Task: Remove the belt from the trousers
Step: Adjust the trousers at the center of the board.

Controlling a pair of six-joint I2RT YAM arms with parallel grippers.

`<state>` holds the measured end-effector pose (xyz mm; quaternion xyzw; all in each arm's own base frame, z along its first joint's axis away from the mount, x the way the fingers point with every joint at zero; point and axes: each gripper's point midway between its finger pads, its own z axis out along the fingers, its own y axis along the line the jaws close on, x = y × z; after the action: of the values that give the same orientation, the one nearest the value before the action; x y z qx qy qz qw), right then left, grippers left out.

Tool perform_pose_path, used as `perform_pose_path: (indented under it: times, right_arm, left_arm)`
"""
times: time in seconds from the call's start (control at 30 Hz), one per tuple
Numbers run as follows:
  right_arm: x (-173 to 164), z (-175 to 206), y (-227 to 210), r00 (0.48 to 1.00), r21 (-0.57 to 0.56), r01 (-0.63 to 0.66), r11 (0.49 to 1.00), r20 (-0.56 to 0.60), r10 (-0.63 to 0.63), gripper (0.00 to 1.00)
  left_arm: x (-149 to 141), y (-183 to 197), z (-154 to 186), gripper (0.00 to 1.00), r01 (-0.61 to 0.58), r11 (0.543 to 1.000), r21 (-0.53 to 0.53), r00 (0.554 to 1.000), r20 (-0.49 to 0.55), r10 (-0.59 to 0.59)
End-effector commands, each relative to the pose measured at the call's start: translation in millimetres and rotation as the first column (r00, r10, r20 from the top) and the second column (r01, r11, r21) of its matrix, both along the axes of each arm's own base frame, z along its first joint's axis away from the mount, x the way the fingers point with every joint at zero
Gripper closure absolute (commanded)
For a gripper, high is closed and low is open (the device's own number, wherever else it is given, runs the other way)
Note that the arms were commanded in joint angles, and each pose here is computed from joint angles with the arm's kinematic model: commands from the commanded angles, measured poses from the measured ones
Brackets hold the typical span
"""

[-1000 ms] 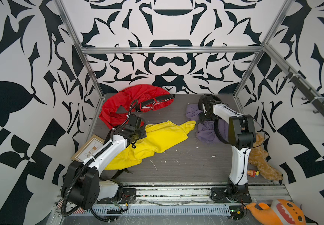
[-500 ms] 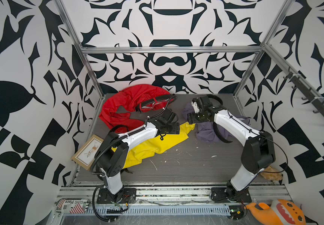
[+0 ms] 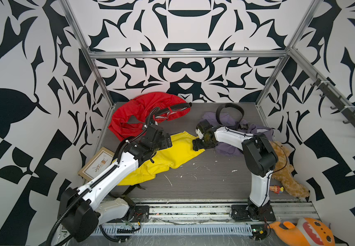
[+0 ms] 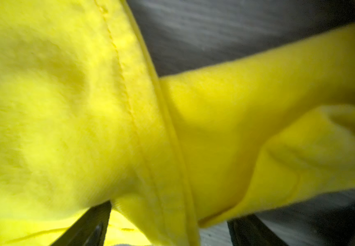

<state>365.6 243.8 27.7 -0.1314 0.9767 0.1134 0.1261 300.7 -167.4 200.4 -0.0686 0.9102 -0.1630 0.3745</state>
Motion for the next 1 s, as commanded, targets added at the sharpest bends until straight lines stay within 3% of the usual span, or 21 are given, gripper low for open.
perform_pose_path:
  times: [0.0,0.07,0.1,0.13,0.33,0.5,0.6,0.7,0.73,0.8,0.83,0.87,0.97]
  right_arm:
    - [8,2,20,1.0,0.057,-0.003,0.998,0.02,0.001,0.42]
    - [11,5,30,0.999,0.093,-0.015,0.996,0.038,0.011,0.81]
    - [13,11,37,0.998,0.11,-0.036,0.993,0.061,0.029,0.95]
    - [15,19,43,0.995,0.121,-0.052,0.991,0.092,0.041,1.0]
    - [10,119,115,0.932,0.23,-0.264,0.937,0.309,0.187,1.0]
    - [-23,210,205,0.841,0.349,-0.483,0.803,0.441,0.314,1.0]
    - [-54,221,257,0.81,0.433,-0.577,0.693,0.412,0.417,1.0]
    - [-85,200,294,0.786,0.458,-0.618,0.639,0.328,0.524,1.0]
    - [-93,188,299,0.777,0.44,-0.627,0.643,0.288,0.56,0.98]
    - [-98,170,292,0.765,0.327,-0.643,0.692,0.239,0.598,0.71]
    - [-102,165,284,0.758,0.277,-0.652,0.706,0.218,0.615,0.47]
    - [-102,167,277,0.757,0.237,-0.654,0.719,0.224,0.614,0.37]
    - [-106,193,259,0.762,0.209,-0.642,0.737,0.285,0.582,0.24]
  left_arm:
    - [-12,22,-14,0.1,-0.046,0.997,0.056,0.998,-0.04,0.048]
    - [-14,27,-12,0.1,-0.052,0.997,0.06,0.998,-0.031,0.054]
    - [-15,30,-11,0.1,-0.056,0.996,0.063,0.998,-0.027,0.058]
    - [-15,33,-8,0.1,-0.059,0.996,0.066,0.998,-0.019,0.06]
    - [-19,67,26,0.09,-0.151,0.984,0.099,0.986,0.082,0.143]
    - [-31,115,63,0.07,-0.302,0.945,0.125,0.938,0.213,0.272]
    - [-39,138,77,0.06,-0.376,0.918,0.128,0.904,0.267,0.333]
    - [-46,151,87,0.06,-0.42,0.899,0.126,0.878,0.309,0.367]
    - [-47,153,88,0.06,-0.427,0.896,0.126,0.873,0.317,0.371]
    - [-45,153,90,0.05,-0.427,0.894,0.135,0.871,0.329,0.366]
    - [-43,152,91,0.04,-0.426,0.894,0.141,0.871,0.331,0.363]
    - [-40,151,92,0.04,-0.42,0.895,0.151,0.874,0.333,0.354]
    - [-25,143,96,0.02,-0.4,0.9,0.173,0.881,0.345,0.325]
